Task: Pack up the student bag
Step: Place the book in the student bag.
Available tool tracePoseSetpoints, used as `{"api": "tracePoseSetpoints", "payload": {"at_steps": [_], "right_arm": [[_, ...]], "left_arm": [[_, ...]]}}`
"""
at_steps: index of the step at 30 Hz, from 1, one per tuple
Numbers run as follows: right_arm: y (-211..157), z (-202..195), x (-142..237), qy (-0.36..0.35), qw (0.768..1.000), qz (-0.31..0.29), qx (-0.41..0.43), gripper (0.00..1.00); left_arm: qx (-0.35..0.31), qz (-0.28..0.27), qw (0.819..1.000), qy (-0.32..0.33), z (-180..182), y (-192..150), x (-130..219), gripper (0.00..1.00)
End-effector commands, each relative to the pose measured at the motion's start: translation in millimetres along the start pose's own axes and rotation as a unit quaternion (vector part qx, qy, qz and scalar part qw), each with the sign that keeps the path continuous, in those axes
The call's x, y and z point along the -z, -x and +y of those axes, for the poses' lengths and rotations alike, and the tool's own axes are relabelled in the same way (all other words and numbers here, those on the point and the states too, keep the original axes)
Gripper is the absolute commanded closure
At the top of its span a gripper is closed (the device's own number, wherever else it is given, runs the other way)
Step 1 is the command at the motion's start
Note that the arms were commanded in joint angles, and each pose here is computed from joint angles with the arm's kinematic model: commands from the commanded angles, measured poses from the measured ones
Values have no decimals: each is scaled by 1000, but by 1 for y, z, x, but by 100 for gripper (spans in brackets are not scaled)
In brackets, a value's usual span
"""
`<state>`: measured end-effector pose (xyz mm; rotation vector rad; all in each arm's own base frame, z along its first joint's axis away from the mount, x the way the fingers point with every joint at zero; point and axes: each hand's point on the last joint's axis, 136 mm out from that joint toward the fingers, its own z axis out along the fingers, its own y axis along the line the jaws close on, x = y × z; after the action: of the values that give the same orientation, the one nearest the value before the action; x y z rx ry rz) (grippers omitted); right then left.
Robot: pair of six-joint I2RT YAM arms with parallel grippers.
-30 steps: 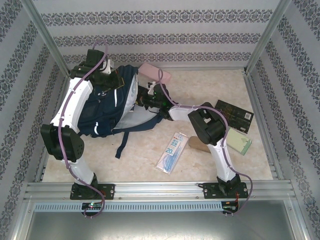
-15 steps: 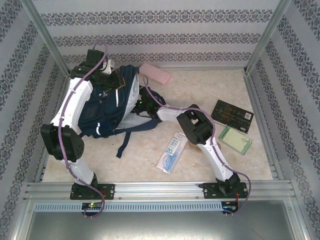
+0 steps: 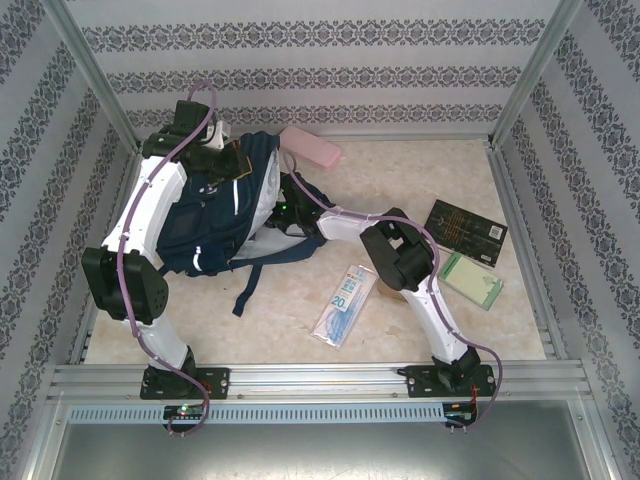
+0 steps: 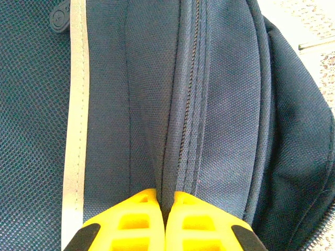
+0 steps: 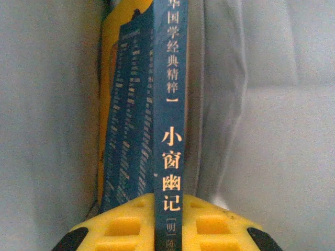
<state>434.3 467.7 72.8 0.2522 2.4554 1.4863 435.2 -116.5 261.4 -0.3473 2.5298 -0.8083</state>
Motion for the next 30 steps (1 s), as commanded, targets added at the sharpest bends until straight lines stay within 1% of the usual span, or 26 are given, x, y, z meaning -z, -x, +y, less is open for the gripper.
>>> {"api": "tracePoseSetpoints", "payload": {"at_steps": [1, 3, 5, 8, 13, 17, 18, 20, 23, 26, 30], "right_arm": [[-10, -15, 6, -33, 999, 3, 2, 85], [-12, -19, 4, -35, 999, 5, -2, 94], [-12, -19, -3, -28, 1000, 10, -7, 99], [-11, -10, -17, -12, 1000, 16, -4, 100], [-11, 17, -41, 20, 999, 29, 6, 100], [-15, 30, -55, 30, 999, 42, 10, 100], [-17, 31, -57, 29, 998, 47, 10, 96], [-20, 28, -58, 24, 998, 53, 7, 85], [-18, 29, -46, 11, 999, 46, 25, 72], [-12, 35, -28, 7, 998, 37, 40, 63], [-7, 38, 0, 2, 998, 27, 51, 58]], "left_arm": [[-41, -38, 997, -47, -27, 14, 20, 100], [-41, -37, 997, -50, -28, 14, 20, 100], [-39, -35, 997, -55, -29, 13, 19, 100], [-36, -31, 997, -62, -31, 12, 17, 100], [-33, -26, 997, -71, -33, 11, 15, 100], [-34, -25, 997, -71, -34, 9, 14, 100], [-34, -25, 997, -70, -34, 9, 14, 100], [-36, -26, 997, -65, -32, 9, 14, 100], [-41, -31, 998, -41, -24, 11, 15, 100], [-43, -38, 998, -11, -11, 15, 15, 100], [-45, -42, 998, 18, 3, 18, 13, 100]]}}
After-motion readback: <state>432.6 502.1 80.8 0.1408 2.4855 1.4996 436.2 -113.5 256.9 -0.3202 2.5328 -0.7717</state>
